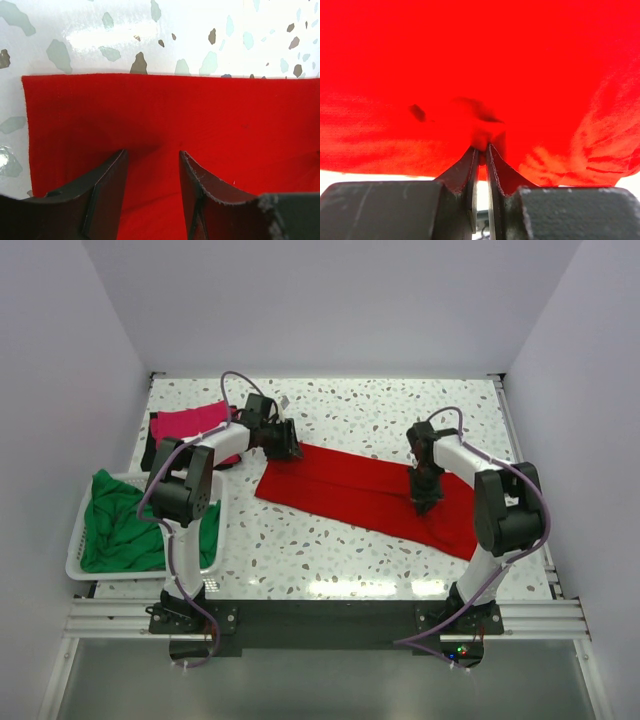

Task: Fold and stack the t-shirts
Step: Fold the tshirt

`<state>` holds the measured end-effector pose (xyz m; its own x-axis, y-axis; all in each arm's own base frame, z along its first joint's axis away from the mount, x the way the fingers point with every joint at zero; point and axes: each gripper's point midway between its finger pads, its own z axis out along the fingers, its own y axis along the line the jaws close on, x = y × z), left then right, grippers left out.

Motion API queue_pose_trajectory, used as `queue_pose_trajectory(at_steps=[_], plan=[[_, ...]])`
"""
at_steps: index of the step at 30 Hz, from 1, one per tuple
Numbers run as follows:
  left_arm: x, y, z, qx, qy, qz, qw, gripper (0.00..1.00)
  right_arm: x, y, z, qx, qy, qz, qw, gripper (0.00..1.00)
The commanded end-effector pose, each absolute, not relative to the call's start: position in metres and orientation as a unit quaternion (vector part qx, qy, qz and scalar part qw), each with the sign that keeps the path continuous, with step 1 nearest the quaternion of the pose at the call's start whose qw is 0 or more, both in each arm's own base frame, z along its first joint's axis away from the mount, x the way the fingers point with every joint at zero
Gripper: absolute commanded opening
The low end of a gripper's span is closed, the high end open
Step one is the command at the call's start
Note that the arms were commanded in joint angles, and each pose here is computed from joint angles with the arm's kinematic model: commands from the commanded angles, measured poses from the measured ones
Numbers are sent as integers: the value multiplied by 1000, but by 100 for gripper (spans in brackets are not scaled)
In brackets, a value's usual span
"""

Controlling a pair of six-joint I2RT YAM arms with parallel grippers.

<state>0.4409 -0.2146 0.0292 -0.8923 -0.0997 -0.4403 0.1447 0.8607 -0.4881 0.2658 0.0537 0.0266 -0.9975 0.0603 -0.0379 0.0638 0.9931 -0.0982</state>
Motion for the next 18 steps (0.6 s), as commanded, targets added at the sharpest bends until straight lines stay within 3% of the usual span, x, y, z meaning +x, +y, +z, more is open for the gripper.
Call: queue_pose_trajectory(at_steps=[1,14,15,16,18], plan=[[440,-205,27,13,941,-251,228,50,263,70,52,19,1000,-2,6,12],[439,-205,28,10,941,-252,227,50,247,108,40,19,992,103,-63,21],[439,-204,28,10,941,-251,228,50,247,110,40,22,992,106,-63,23],[439,-205,29,10,940,-252,229,50,248,111,40,24,992,108,-59,33],[441,-205,33,12,939,-252,233,50,251,110,41,28,993,105,-54,44]])
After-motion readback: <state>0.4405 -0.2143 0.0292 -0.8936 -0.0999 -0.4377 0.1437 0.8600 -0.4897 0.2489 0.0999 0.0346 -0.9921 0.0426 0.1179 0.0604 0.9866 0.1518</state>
